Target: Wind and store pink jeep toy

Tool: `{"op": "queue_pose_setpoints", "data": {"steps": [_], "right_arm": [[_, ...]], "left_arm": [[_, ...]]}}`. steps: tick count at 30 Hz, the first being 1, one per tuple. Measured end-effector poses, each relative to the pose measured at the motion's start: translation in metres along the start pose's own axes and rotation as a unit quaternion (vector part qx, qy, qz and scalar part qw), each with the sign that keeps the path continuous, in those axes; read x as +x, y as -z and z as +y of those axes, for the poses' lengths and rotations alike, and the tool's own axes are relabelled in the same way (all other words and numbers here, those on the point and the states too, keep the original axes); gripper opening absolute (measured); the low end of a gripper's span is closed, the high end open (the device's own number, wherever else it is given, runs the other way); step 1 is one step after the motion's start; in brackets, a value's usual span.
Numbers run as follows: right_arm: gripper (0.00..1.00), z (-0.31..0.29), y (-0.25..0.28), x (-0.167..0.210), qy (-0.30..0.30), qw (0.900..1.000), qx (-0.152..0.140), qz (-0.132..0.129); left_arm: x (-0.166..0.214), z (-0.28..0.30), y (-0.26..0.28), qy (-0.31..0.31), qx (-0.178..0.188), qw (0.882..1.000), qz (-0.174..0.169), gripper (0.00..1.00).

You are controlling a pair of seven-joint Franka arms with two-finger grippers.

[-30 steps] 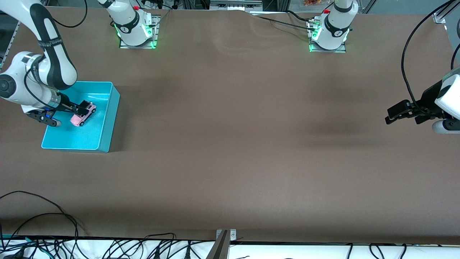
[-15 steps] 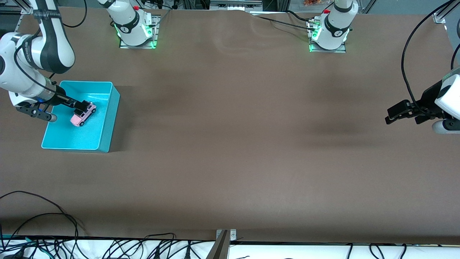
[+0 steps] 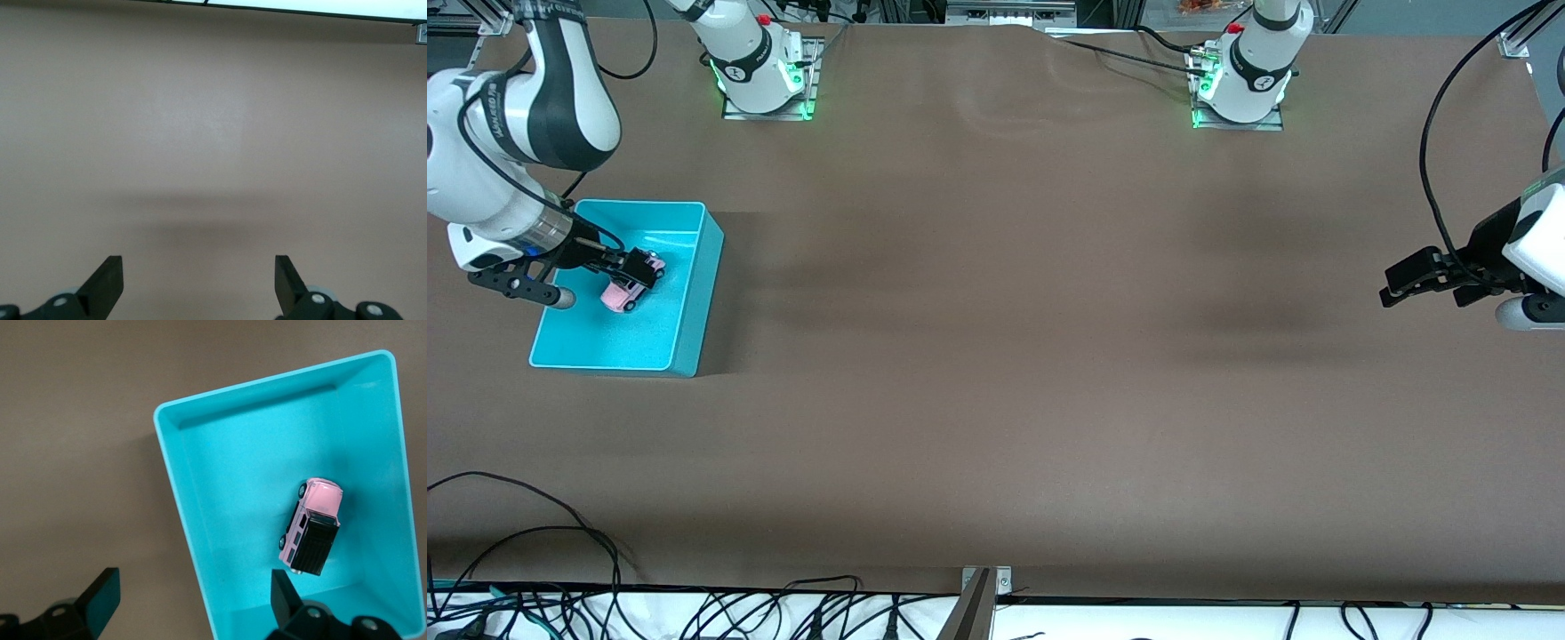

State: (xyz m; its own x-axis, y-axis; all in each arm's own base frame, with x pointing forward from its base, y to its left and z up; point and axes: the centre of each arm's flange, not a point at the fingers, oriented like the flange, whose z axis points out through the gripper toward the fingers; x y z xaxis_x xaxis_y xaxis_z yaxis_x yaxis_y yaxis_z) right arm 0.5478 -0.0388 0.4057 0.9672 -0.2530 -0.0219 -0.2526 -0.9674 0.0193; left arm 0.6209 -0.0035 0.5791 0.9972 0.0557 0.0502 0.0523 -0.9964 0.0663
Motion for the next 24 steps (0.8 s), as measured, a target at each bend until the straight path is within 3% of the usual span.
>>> {"op": "queue_pose_setpoints", "data": {"steps": [11,18,24], "right_arm": [[1.0,-0.039,0.083,0.006,0.017,0.999,0.031,-0.015],[1.0,-0.04,0.134,0.006,0.02,0.999,0.035,-0.022],[1.0,-0.042,0.145,0.005,0.023,0.999,0.036,-0.019]], "left_arm": [[0.0,0.0,0.0,0.0,0.0,1.0,0.0,1.0],[0.0,0.0,0.0,0.0,0.0,1.0,0.0,1.0],[0.0,0.0,0.0,0.0,0.0,1.0,0.0,1.0]]}}
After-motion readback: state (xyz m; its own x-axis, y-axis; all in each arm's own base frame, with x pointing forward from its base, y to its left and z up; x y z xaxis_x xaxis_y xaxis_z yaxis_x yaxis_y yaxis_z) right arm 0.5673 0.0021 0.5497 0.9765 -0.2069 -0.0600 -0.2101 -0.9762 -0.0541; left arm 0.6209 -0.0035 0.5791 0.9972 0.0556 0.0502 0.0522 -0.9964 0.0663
